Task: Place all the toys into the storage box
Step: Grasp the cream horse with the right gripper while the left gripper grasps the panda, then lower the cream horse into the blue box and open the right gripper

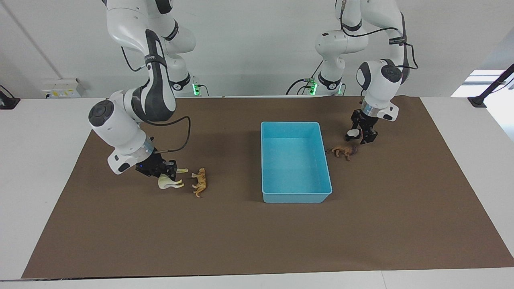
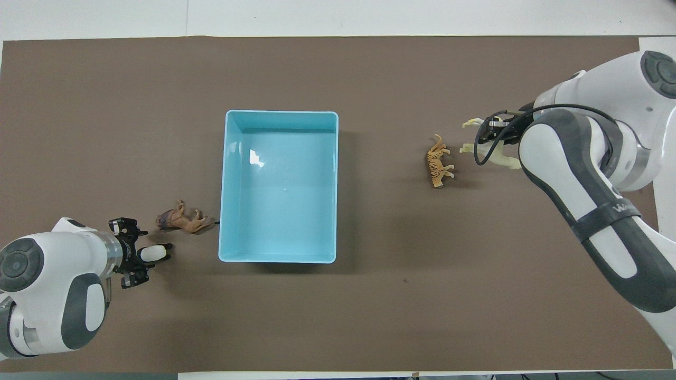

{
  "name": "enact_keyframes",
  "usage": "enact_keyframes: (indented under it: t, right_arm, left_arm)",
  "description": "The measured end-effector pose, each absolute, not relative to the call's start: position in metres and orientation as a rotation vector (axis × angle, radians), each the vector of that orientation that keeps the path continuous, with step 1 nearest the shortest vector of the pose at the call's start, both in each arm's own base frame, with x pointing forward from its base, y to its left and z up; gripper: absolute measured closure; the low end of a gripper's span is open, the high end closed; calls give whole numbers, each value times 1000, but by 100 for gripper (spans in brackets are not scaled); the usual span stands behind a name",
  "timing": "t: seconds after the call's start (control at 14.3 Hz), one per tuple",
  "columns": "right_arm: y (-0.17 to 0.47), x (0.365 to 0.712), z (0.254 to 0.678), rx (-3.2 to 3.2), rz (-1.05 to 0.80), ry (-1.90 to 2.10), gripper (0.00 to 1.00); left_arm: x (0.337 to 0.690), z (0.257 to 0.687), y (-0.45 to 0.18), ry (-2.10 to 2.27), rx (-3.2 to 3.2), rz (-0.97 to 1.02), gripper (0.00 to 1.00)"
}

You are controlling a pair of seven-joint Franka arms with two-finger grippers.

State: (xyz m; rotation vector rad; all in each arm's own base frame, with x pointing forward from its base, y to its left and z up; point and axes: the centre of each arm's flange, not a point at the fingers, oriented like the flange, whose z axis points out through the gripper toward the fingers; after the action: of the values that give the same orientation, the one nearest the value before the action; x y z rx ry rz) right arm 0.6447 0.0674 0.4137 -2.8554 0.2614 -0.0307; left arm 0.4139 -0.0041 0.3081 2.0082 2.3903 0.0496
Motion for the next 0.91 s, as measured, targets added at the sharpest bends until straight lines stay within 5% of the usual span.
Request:
enact_keyframes:
  t: [0.21, 0.7, 0.91]
  right_arm:
    - [179, 642, 459, -2752, -50, 472, 59]
    - [432, 558, 445, -2523, -72, 800, 59]
    - [452, 552, 423, -2541, -44, 802, 30]
  left_arm:
    - [414, 308, -4, 2392, 2006, 50, 61]
    - [430, 332, 5, 2390, 1967, 81, 61]
    - [466, 410, 16, 2366, 2006, 76, 61]
